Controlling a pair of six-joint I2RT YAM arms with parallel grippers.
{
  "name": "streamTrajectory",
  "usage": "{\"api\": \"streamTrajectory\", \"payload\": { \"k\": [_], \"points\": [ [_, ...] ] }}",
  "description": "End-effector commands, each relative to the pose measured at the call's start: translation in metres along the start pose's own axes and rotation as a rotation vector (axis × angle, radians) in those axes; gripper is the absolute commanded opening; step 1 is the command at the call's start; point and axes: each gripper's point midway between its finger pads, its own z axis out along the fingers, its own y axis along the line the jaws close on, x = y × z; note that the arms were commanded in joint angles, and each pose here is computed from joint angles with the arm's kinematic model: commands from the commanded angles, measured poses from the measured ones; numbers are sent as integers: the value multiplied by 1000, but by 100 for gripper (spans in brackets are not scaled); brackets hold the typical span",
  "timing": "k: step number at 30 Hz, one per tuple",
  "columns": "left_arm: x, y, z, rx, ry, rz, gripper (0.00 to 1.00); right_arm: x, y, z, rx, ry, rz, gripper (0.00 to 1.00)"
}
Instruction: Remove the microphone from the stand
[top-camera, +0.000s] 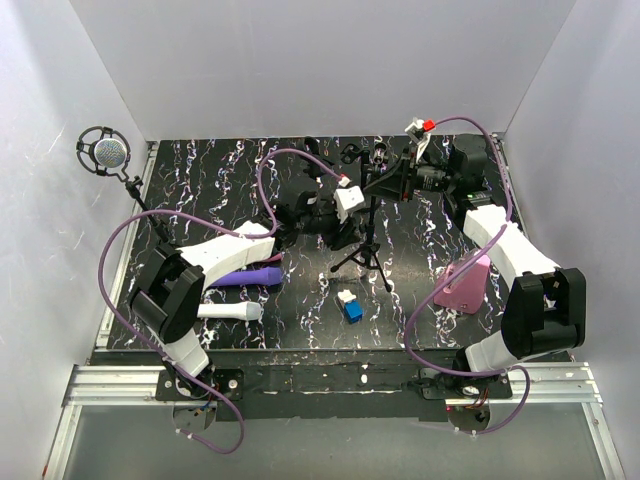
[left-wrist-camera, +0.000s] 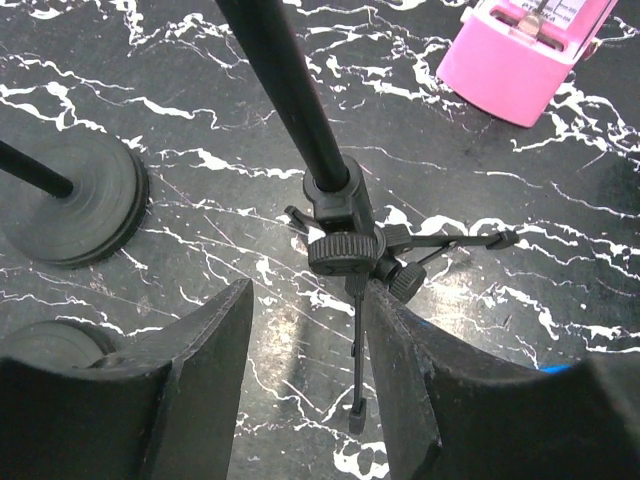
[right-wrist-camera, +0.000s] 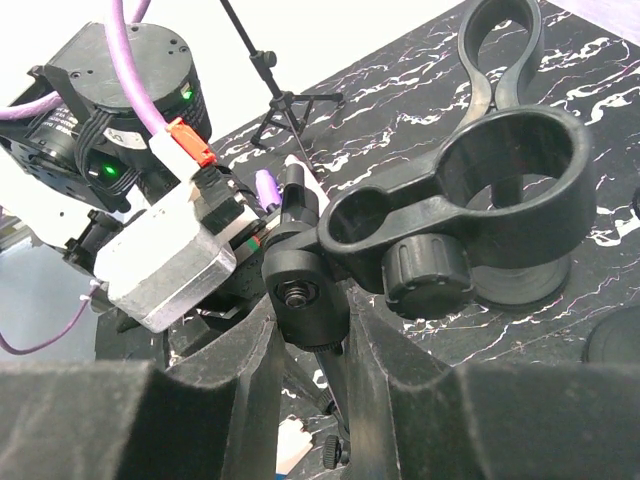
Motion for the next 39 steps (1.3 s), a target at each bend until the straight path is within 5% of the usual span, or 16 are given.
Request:
{"api": "streamTrajectory", "payload": {
  "k": [1,11,17,20,23,35,39],
  "points": [
    [-39,7,-3,-20,-99,1,47,-17,0,0,9,-26,-35,1],
    [-54,9,-1,-20,-131,-11,43,-12,-2,-3,41,-27,-27,1],
    [-56,6,0,-6,-132,-7,26,-10,-1,-4,56,-26,-27,1],
    [-57,4,2,12,-124,-11,0,-9,-1,-5,63,-27,-33,1],
    [-59,4,0,5,-117,-36,0,-10,2,-7,63,-24,-52,1],
    [-77,7,-39,194,-50,-578,0,1,55,-26,-1,4,-220,1],
    [-78,5,-51,227,-33,-657,0,16,78,-25,-45,31,-323,1]
  ]
}}
